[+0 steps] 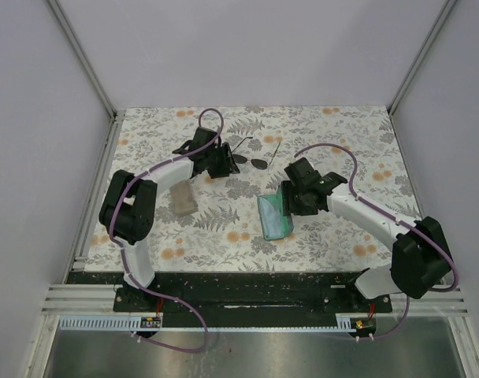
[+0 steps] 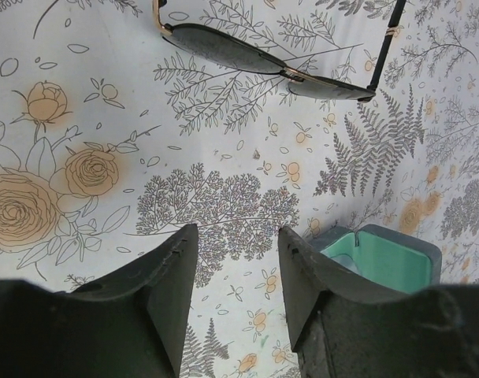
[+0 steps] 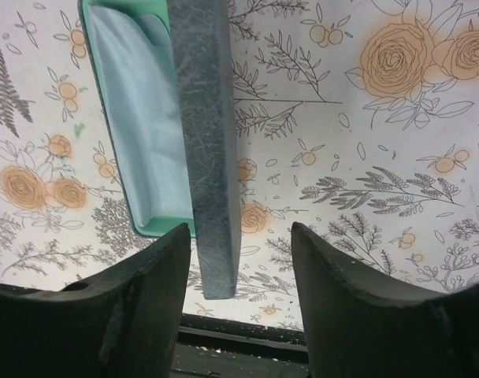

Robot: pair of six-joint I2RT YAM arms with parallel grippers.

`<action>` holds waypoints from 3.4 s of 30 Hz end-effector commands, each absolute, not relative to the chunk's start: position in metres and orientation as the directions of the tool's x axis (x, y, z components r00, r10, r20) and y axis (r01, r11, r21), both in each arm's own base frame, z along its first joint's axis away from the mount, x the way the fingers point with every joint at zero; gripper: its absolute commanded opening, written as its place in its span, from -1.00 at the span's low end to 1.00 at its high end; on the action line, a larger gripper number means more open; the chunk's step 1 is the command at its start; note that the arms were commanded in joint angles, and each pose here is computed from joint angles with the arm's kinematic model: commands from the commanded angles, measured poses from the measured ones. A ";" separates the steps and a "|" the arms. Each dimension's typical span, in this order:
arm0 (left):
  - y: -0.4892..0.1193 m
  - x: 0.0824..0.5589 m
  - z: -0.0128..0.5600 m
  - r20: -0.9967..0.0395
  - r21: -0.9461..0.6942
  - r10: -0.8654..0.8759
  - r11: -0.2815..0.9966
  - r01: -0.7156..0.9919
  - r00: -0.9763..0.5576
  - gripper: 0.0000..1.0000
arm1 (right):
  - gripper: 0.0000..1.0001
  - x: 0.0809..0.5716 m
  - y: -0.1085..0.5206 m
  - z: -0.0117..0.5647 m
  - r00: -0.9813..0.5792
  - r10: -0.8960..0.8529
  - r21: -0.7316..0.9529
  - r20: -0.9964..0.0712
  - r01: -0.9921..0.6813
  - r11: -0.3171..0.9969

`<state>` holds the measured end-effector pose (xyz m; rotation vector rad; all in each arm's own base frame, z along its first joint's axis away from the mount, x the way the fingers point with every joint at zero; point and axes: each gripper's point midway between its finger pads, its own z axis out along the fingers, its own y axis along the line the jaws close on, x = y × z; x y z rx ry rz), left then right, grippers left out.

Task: Organize the sunglasses
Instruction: Move the opened sunglasses case to the center of the board, then pick up the sunglasses from the center of the board, then fold the left temple of the sunglasses with the sunglasses.

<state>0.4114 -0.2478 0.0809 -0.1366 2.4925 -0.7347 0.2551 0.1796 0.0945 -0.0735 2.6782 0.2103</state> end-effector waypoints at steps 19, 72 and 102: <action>-0.272 0.452 0.091 -0.239 -0.649 -0.784 0.568 -0.506 -0.574 0.52 | 0.58 0.253 0.181 0.125 -0.813 0.079 0.250 -0.577 -0.084 0.965; -0.266 0.469 0.114 -0.335 -0.639 -0.863 0.503 -0.582 -0.379 -1.00 | 0.63 0.243 0.161 0.146 -0.766 0.083 0.232 -0.637 -0.088 0.969; -0.245 0.339 0.207 -0.559 -0.775 -0.456 0.585 0.239 -0.693 -1.00 | -0.14 0.231 0.277 0.234 -0.701 0.097 0.620 -0.706 -0.547 0.562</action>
